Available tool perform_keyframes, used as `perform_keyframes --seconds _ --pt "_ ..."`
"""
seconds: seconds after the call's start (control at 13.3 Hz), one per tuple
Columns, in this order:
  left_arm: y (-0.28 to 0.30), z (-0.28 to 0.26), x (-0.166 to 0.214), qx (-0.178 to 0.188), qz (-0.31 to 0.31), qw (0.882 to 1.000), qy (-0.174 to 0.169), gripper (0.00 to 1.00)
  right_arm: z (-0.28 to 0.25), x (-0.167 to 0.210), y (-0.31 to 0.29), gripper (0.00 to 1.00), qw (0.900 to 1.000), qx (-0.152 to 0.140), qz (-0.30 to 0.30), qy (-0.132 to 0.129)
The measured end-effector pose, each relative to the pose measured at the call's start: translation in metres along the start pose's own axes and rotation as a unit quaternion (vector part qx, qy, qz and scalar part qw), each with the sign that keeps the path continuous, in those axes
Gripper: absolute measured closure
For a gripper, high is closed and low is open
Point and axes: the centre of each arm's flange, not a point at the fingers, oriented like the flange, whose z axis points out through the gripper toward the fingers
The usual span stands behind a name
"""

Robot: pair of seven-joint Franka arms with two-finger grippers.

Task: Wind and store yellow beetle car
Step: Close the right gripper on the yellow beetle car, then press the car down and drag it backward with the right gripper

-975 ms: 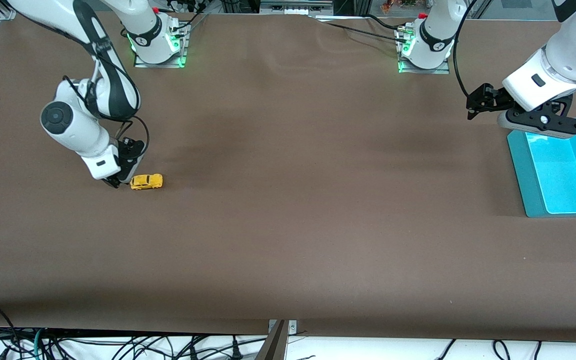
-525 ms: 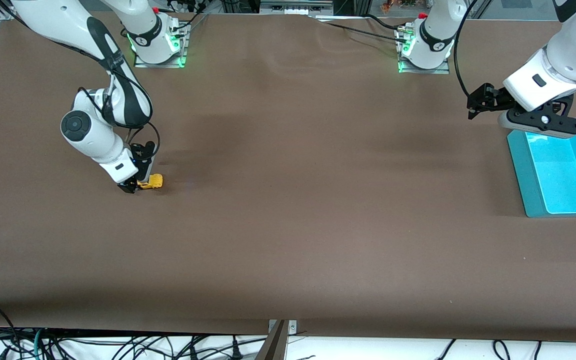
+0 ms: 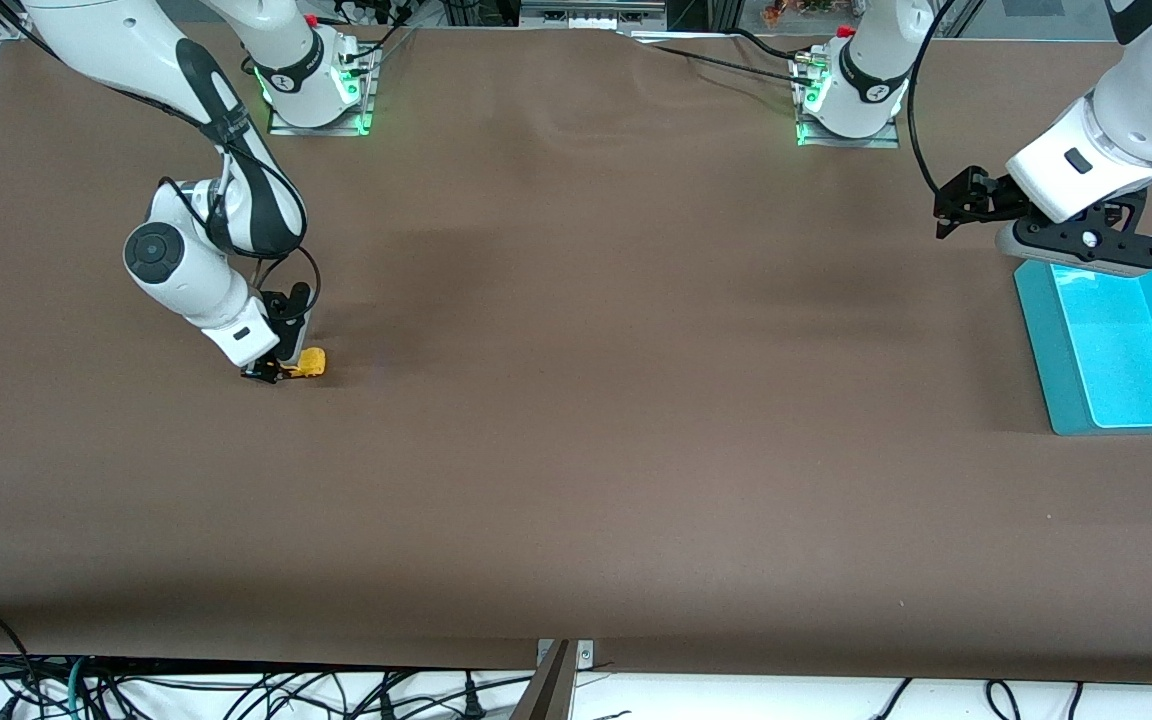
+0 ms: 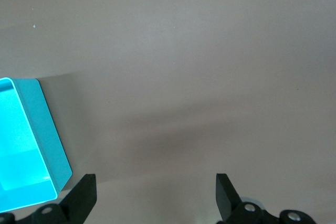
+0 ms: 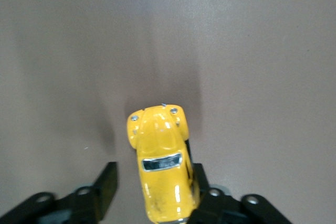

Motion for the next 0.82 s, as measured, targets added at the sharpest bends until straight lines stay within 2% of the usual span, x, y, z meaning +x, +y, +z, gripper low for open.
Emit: perform_keyframes --seconds 0.07,0.15,0.22,0.3,0.82 --pt "0.0 0.0 0.0 0.0 0.0 1.0 0.0 0.0 0.0 0.0 0.0 0.37 1.0 0.0 0.0 0.0" --pt "0.0 0.0 0.0 0.0 0.0 1.0 0.0 0.0 0.0 0.0 0.0 0.44 1.0 -0.001 -0.001 0.0" --pt "0.0 0.0 0.0 0.0 0.0 1.0 0.0 0.0 -0.001 0.003 0.001 0.57 1.0 -0.003 -0.004 0.002" --pt "0.0 0.0 0.0 0.0 0.0 1.0 0.0 0.0 -0.003 0.008 0.001 0.59 1.0 -0.004 -0.007 0.004" --pt "0.0 0.0 0.0 0.0 0.0 1.0 -0.001 0.0 -0.005 0.078 -0.015 0.59 0.998 0.001 -0.061 0.033"
